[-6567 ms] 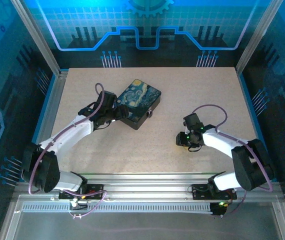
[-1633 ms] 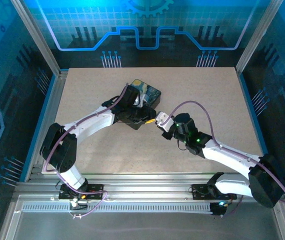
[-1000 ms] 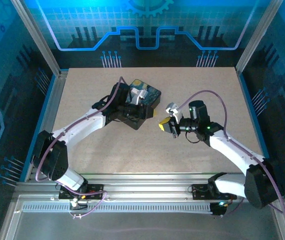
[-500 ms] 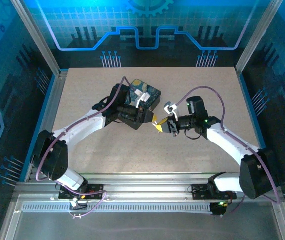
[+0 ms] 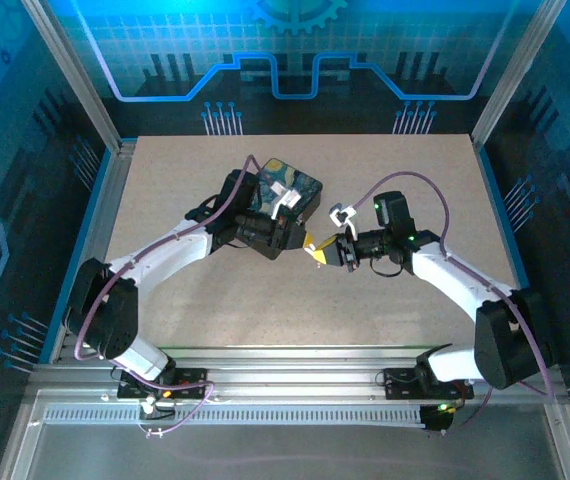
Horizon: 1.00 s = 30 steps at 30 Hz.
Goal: Unlock the padlock with the key
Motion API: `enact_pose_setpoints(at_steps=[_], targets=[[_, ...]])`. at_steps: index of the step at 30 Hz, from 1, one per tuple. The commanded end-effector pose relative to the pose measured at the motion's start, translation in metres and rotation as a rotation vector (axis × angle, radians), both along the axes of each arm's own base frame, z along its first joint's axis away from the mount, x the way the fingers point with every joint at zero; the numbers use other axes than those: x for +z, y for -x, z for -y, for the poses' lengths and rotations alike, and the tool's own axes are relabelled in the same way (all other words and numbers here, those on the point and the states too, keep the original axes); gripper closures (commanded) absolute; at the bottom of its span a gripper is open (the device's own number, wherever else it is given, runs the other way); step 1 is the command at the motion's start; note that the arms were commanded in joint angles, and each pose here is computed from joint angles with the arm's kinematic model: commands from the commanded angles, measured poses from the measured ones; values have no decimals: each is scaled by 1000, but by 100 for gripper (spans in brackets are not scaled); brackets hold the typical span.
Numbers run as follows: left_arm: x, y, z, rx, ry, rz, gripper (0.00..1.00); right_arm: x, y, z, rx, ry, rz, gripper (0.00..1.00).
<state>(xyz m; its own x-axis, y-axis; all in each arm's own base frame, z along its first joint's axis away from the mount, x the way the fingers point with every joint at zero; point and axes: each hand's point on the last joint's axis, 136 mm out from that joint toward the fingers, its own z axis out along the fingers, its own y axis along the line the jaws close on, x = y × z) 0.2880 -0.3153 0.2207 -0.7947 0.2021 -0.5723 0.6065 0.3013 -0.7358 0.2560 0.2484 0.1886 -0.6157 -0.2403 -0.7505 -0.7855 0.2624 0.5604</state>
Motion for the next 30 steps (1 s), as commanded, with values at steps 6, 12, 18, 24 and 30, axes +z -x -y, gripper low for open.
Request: enact_pose_setpoints(at_steps=[6, 12, 18, 24, 30], targets=[[-10, 7, 3, -45, -2, -16, 74, 18, -10, -2, 10, -54, 6, 100], [-15, 2, 3, -33, -17, -18, 81, 20, -13, -4, 14, -57, -6, 100], [-16, 1, 5, -41, -14, -22, 93, 20, -16, -5, 15, -55, -13, 100], [-20, -1, 7, -43, -11, -31, 100, 13, -17, -5, 13, -39, -40, 94], [-28, -8, 6, -10, -27, -32, 100, 8, -18, 3, -19, -14, -28, 69]])
